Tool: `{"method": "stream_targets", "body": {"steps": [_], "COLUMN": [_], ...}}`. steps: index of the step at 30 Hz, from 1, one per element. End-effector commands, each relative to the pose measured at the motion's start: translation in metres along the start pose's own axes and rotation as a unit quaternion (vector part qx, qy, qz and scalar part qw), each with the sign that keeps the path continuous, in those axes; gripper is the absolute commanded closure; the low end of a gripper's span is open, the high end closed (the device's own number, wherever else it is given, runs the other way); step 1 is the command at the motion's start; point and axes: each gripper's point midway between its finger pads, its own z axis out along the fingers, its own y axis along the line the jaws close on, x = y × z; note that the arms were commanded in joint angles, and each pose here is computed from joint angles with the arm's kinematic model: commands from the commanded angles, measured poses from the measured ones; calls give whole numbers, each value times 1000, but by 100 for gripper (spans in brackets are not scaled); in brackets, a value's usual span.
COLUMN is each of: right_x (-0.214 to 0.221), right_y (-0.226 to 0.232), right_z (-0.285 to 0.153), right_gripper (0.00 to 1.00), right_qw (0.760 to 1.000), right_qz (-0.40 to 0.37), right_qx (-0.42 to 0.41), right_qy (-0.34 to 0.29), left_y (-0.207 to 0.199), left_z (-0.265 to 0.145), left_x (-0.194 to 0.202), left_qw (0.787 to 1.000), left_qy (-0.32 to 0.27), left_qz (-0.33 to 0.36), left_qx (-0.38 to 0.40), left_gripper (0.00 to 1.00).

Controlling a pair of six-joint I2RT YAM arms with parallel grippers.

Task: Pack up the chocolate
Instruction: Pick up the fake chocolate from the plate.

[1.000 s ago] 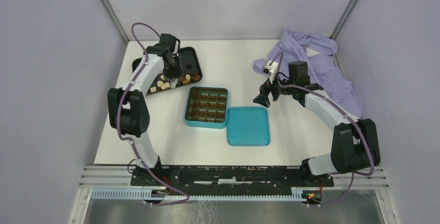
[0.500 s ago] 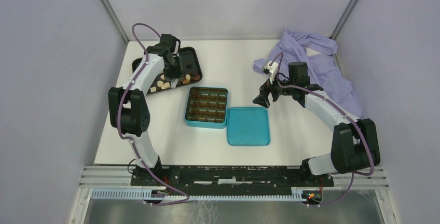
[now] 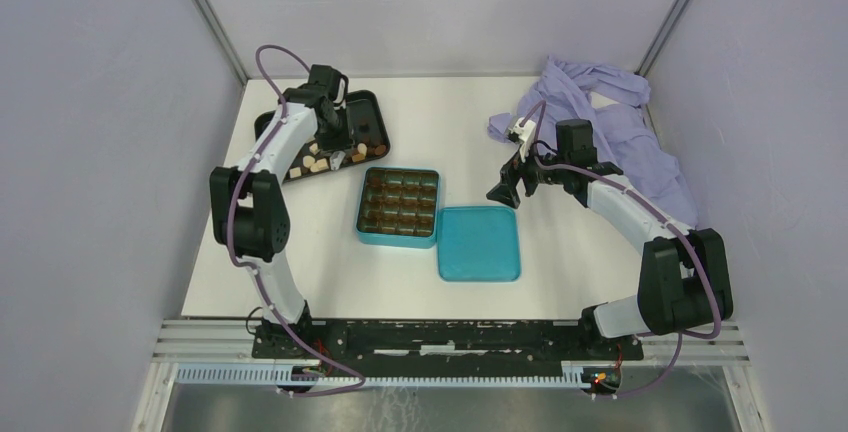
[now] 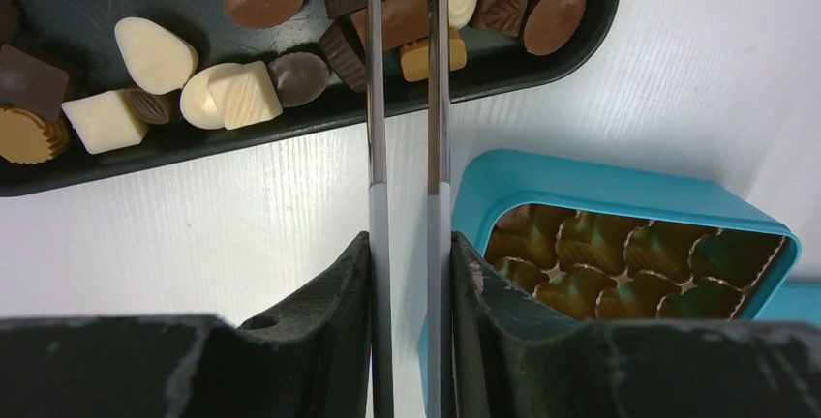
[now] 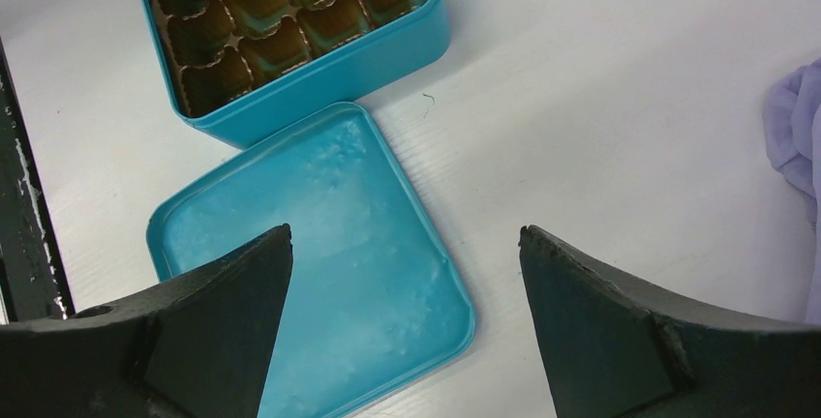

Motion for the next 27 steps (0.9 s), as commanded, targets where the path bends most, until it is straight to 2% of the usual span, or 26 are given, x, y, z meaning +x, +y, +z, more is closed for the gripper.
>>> {"method": "stream_targets", "body": {"steps": [1, 13, 22, 27], "right_x": [-11, -17, -26, -35], "right_y": [0, 4, 9, 9], "right_z": [0, -2, 1, 5], "right_gripper": [7, 7, 8, 8], "right_qw": [1000, 999, 998, 997], "right_qz": [-12, -9, 12, 20], "right_qx": [-4, -11, -38, -58], "right_qy": [-20, -33, -41, -44], "left_y": [-12, -15, -51, -62], "left_z": [-26, -67, -117, -147], "left_x": [-29, -36, -14, -3], "left_qw": [998, 993, 971, 957], "left_qy": [-51, -103, -140, -165], "left_qz": [-18, -24, -57, -64], "left_qx": [28, 49, 184, 231], "left_gripper": [98, 98, 98, 98]}}
